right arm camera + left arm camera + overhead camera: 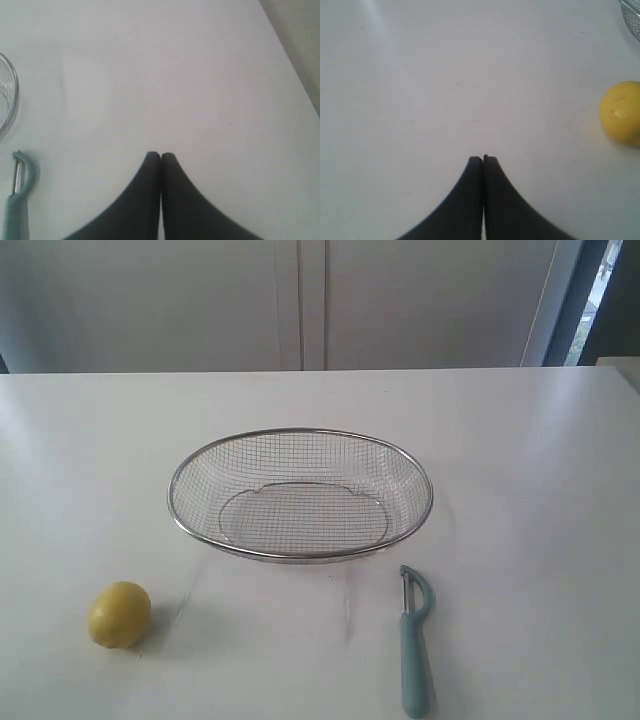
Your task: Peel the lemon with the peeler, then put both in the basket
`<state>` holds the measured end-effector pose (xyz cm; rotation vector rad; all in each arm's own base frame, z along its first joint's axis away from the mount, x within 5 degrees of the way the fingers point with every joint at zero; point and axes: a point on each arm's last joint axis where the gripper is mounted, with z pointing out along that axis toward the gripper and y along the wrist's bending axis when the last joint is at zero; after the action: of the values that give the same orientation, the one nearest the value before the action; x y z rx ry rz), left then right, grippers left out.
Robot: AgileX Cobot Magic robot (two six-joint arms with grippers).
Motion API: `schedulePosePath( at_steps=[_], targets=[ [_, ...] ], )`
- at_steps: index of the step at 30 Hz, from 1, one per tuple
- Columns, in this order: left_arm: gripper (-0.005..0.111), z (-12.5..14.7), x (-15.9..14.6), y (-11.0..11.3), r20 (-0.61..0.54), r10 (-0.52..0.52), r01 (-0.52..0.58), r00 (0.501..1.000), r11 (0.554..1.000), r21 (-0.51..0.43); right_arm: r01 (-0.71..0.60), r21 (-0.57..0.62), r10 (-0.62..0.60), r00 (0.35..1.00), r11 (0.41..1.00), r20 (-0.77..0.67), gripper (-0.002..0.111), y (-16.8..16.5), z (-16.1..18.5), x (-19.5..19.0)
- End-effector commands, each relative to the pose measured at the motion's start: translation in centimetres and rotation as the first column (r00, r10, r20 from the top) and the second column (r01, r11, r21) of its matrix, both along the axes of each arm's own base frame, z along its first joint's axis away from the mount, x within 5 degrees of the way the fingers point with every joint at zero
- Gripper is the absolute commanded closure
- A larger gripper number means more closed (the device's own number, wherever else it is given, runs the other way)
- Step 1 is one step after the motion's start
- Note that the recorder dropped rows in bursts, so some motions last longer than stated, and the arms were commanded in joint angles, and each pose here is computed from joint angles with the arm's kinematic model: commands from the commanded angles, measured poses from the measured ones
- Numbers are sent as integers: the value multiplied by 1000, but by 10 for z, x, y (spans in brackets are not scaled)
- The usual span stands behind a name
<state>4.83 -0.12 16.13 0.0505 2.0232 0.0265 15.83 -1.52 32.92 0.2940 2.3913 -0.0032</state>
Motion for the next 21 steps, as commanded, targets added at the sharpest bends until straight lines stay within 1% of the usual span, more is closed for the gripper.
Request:
schedulePosePath(
  at_steps=[1,3,6,11,15,18,21],
  targets=[
    [107,-3,0,0,-11,4,-4,1000,1000,1,8,31,-4,993,999,-116,108,0,-14,16],
    [107,-3,0,0,-11,4,-4,1000,1000,1,-17,60,27,985,998,-168,108,3,-22,24],
    [107,-3,0,0,-11,4,-4,1000,1000,1,-26,88,43,977,996,-207,108,5,-30,31],
    [107,-3,0,0,-11,4,-4,1000,1000,1,-23,93,47,963,995,-265,108,4,-40,38],
    [107,-3,0,0,-11,4,-4,1000,1000,1,-46,89,73,942,995,-327,108,4,-49,41],
    [107,-3,0,0,-11,4,-4,1000,1000,1,-46,102,80,927,994,-366,108,5,-54,44],
    [107,-3,0,0,-11,4,-4,1000,1000,1,-71,147,124,911,987,-393,108,9,-60,47]
  ],
)
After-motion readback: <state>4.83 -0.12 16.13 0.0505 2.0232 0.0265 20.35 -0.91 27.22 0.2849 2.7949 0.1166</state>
